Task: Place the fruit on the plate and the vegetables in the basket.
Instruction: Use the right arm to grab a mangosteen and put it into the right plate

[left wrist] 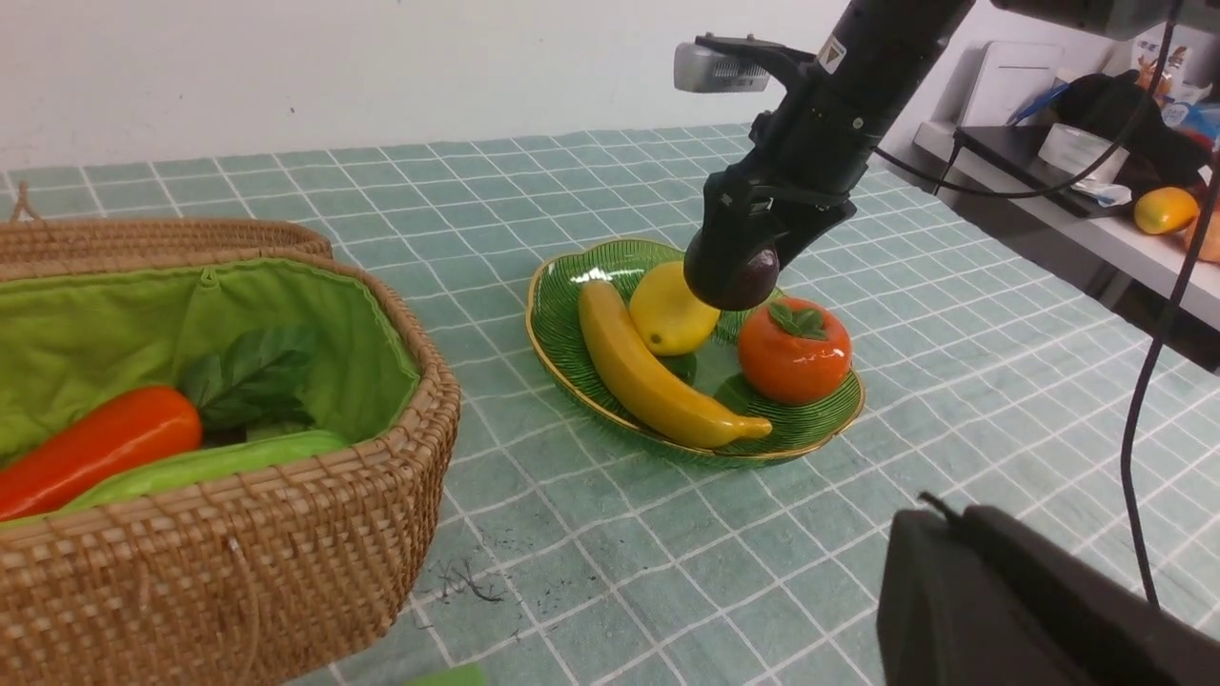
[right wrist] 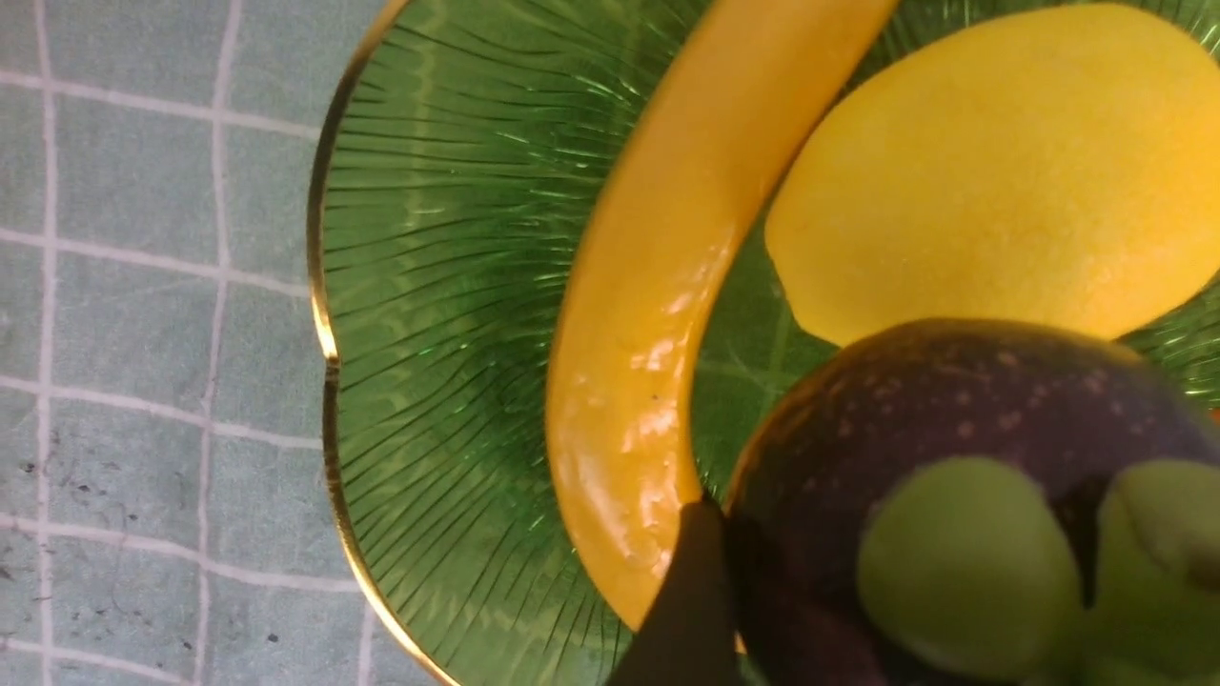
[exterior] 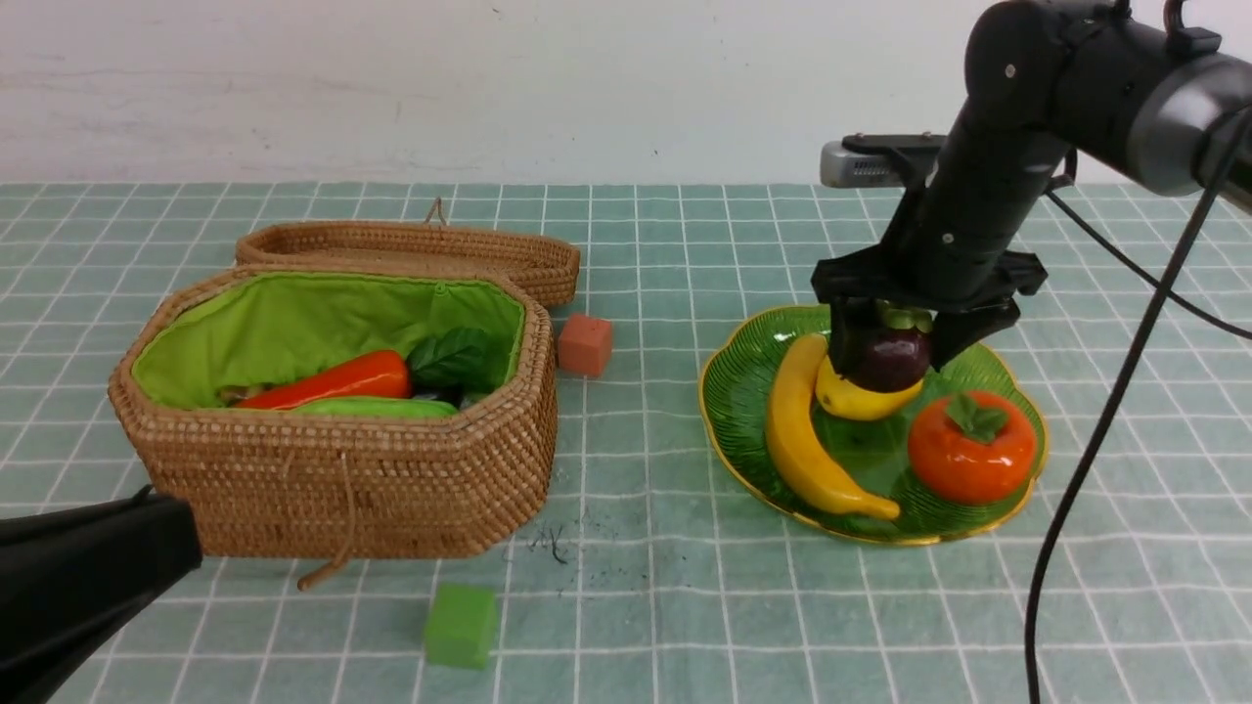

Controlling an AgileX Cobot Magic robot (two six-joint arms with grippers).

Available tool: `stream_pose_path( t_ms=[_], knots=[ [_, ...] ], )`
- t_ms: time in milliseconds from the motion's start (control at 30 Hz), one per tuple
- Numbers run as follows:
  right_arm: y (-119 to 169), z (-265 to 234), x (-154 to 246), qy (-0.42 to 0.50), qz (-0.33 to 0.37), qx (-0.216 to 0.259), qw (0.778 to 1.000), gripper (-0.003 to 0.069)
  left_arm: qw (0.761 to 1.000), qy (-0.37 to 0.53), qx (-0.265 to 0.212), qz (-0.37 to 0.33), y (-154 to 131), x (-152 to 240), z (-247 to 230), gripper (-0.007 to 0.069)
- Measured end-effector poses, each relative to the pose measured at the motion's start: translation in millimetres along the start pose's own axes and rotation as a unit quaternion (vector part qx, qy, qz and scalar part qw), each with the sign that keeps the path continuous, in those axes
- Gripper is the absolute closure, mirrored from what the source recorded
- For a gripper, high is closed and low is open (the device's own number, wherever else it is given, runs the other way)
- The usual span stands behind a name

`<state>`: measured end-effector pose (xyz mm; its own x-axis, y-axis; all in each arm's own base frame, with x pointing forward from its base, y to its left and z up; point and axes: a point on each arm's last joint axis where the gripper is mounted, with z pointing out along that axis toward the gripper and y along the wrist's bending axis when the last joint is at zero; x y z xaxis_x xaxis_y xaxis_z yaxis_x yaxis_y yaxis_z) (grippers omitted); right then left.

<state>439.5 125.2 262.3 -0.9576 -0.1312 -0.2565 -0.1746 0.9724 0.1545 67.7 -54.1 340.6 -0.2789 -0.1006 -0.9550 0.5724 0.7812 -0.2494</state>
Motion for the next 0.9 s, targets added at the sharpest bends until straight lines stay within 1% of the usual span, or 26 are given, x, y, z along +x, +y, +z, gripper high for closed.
stream_pose_path(
  t_ms=[333, 633, 900],
  knots=[
    [2.5, -2.5, 0.3, -0.001, 0.020, -0.012, 1.000, 0.0043, 1.000, 0.003, -0.001, 0.001, 0.1, 0.6, 0.0, 0.0618],
    [2.9, -8.5, 0.5, -0.007, 0.022, -0.014, 1.000, 0.0057, 1.000, 0.004, -0.001, 0.002, 0.2, 0.7, 0.0, 0.0616],
    [3.1, -8.5, 0.5, -0.008, -0.014, -0.014, 1.000, 0.0062, 1.000, 0.004, -0.001, 0.002, 0.2, 0.7, 0.0, 0.0610]
  ],
)
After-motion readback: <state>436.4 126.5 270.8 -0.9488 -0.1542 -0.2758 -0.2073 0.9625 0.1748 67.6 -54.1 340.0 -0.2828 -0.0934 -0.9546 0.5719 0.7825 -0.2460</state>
